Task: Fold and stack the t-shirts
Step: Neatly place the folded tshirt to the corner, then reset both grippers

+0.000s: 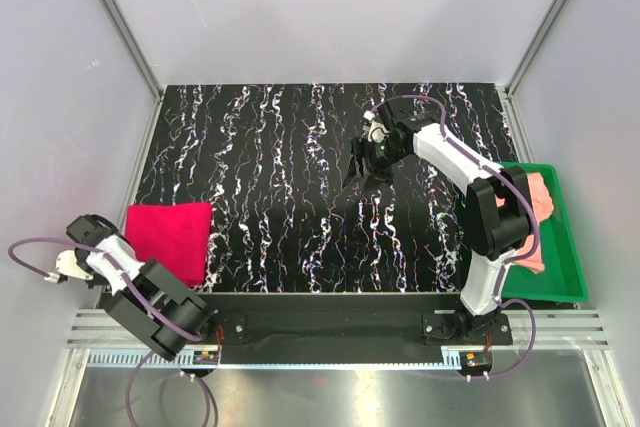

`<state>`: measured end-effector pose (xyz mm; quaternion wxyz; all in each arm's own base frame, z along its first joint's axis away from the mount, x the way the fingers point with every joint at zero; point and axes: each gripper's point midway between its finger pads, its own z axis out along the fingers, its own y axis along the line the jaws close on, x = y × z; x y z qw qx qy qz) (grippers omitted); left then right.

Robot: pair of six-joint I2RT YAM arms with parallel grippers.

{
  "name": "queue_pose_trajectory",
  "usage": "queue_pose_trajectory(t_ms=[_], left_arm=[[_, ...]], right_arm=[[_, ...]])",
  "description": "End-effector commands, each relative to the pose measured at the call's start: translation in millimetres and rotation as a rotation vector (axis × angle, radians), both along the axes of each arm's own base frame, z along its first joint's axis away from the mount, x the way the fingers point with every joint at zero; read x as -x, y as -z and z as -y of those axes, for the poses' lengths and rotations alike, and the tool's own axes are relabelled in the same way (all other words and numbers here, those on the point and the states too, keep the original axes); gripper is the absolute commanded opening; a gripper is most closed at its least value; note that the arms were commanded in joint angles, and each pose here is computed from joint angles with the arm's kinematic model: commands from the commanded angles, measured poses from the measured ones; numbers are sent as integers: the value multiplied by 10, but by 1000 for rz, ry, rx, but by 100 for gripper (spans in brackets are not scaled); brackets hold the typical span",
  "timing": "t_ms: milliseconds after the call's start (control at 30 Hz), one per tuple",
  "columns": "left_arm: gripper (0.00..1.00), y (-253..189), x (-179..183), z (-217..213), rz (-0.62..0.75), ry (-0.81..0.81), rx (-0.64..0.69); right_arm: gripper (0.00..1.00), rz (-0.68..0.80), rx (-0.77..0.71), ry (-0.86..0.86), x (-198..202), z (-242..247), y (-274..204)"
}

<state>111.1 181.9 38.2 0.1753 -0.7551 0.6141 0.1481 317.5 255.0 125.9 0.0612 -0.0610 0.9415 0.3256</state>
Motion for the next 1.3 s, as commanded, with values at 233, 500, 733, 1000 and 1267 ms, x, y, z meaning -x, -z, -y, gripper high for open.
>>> queue_pose_trajectory(t_ms=[233, 500, 733, 1000, 1267], left_arm=[[9, -179, -68, -331, -35, 37, -89], [99, -588, -350, -162, 0, 118, -193], [99, -865, -1261, 777, 183, 430, -176], [99, -1705, -2314, 3401, 310, 1319, -281], [99, -2073, -1487, 4725, 1010, 1848, 164]], right_arm=[[68, 10, -24, -23, -26, -82, -68], [68, -5, -27, -28, 35, -75, -40], [68, -18, -24, -27, 108, -45, 2], [72, 40, -9, 31, 253, 99, -159], [100, 97, -252, 212, 801, 149, -288]])
